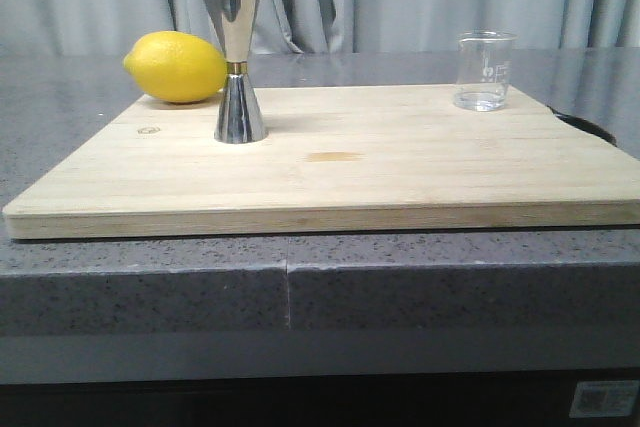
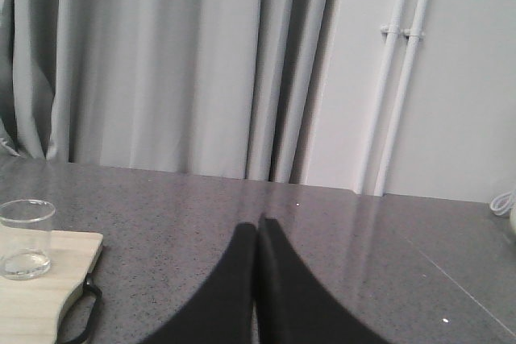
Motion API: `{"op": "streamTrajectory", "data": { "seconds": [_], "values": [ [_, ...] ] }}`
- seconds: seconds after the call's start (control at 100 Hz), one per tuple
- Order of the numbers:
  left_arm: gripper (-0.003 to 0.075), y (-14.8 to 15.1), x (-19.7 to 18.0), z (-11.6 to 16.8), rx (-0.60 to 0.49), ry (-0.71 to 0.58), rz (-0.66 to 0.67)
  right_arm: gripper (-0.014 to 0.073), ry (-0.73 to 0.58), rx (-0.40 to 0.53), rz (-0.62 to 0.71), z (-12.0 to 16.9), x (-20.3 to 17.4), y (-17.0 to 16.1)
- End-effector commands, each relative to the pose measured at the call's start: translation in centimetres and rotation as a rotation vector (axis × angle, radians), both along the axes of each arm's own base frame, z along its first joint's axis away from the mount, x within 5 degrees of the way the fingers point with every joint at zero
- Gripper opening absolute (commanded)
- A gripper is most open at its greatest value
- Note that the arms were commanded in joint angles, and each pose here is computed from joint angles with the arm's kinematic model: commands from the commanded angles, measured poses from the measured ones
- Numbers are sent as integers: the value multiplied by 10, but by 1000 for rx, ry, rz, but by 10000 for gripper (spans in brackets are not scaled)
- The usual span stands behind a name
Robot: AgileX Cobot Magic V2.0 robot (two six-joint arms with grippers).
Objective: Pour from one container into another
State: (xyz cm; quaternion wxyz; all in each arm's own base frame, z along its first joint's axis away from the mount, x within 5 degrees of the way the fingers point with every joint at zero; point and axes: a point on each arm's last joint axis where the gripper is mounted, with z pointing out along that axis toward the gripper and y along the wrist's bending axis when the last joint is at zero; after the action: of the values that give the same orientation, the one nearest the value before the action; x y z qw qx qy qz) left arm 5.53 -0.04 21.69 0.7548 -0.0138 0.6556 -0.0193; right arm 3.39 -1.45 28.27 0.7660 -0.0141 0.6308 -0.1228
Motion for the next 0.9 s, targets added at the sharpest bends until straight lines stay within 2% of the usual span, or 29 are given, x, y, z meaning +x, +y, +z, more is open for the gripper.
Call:
{"op": "streamTrajectory", "data": {
  "seconds": [0.0, 0.5, 0.58, 0.73, 0.89],
  "values": [
    [-19, -1, -2, -1, -11, -72, -15, -64, -44, -30, 26, 10, -2, 3],
    [-19, -1, -2, -1, -11, -72, -15, -64, -40, -31, 23, 9, -2, 3],
    [-19, -1, -2, -1, -11, -72, -15, -64, -23, 51, 58, 5, 0, 4],
    [-19, -1, -2, -1, -11, -72, -15, -64, 50, -4, 121, -8, 4, 11],
    [-19, -1, -2, -1, -11, -72, -15, -64, 60, 53, 157, -19, 6, 14]
  ]
}}
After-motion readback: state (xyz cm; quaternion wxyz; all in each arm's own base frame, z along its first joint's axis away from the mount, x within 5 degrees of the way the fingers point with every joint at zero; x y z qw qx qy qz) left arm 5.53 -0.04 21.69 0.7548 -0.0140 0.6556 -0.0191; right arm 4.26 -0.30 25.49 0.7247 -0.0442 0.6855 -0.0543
